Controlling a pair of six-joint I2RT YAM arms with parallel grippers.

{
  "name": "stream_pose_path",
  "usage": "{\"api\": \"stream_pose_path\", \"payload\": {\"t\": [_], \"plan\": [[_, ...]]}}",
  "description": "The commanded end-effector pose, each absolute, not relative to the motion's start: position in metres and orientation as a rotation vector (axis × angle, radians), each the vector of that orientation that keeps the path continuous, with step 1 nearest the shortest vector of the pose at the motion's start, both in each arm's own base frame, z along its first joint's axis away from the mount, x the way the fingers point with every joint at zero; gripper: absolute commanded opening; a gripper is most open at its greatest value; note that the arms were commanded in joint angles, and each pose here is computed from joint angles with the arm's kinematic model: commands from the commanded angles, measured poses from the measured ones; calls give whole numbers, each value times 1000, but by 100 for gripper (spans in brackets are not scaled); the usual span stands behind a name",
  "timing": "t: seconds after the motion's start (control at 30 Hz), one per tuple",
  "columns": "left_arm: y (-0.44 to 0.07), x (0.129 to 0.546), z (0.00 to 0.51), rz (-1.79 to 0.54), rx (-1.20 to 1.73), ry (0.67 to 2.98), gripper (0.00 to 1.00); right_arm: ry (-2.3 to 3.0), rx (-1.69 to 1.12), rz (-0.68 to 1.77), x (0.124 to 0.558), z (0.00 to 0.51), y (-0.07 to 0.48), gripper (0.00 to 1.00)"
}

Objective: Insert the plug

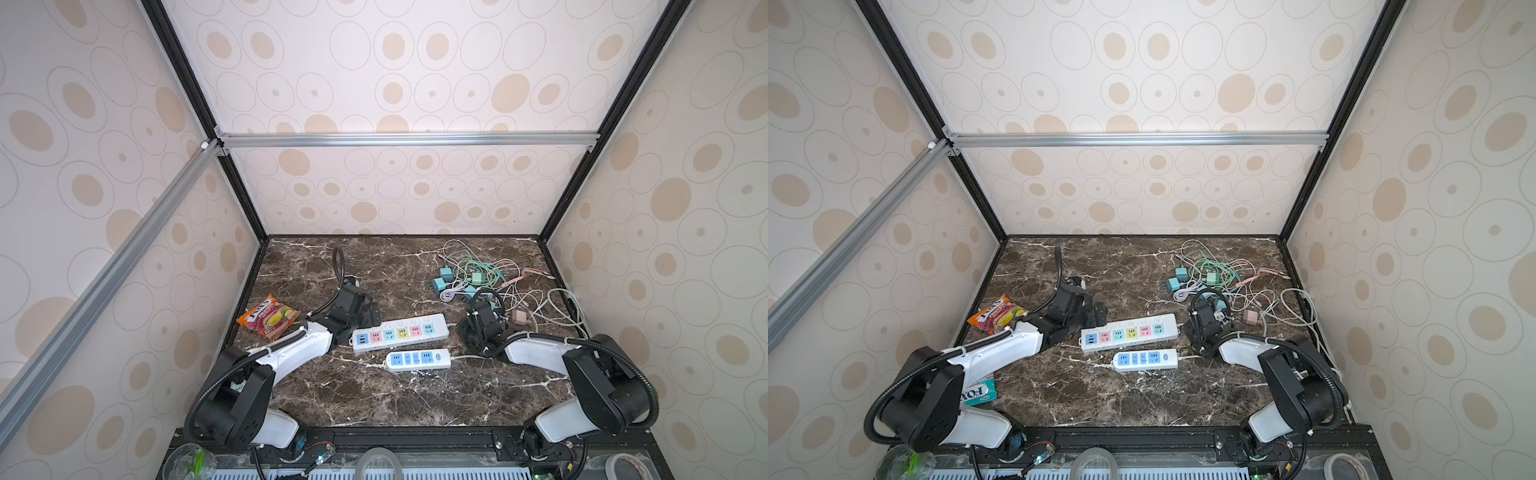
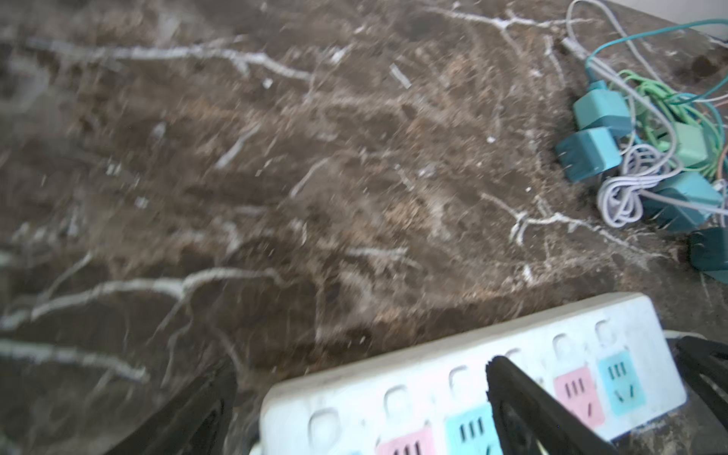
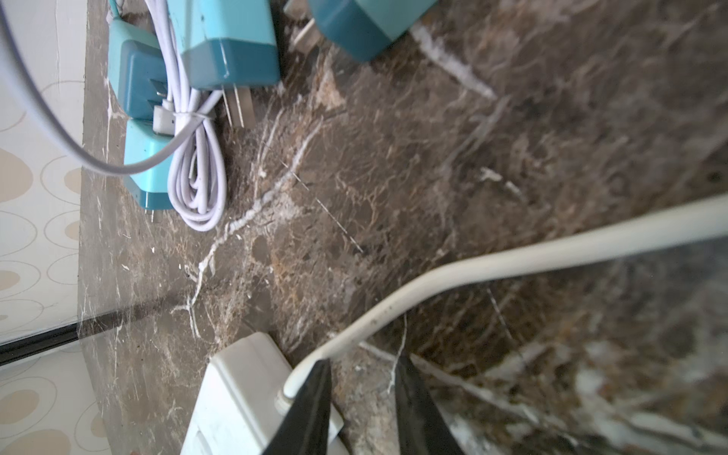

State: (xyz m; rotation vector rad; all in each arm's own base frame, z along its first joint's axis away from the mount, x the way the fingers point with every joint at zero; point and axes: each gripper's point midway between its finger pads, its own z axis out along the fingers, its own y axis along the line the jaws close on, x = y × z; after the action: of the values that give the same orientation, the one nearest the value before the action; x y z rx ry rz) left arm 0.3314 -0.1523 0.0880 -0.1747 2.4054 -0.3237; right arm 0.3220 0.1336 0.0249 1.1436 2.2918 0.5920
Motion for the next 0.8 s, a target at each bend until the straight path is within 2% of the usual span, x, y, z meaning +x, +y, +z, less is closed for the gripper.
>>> {"api": "stream_pose_path", "payload": {"t": [0.0, 0.27, 0.6, 0.77], "plan": [[-135, 308, 76, -349, -388, 2435, 98, 2371, 1162, 460, 302, 5, 120, 32], [-164, 278, 47, -657, -468, 2526, 98, 2397, 1066, 483, 309, 16, 128, 37], [-179, 299, 43, -677, -388, 2504, 98, 2354, 676, 305, 317, 90, 106, 61], [-195, 309, 39, -713, -303, 2529, 98, 2356, 619, 303, 326, 109, 81, 71]]}}
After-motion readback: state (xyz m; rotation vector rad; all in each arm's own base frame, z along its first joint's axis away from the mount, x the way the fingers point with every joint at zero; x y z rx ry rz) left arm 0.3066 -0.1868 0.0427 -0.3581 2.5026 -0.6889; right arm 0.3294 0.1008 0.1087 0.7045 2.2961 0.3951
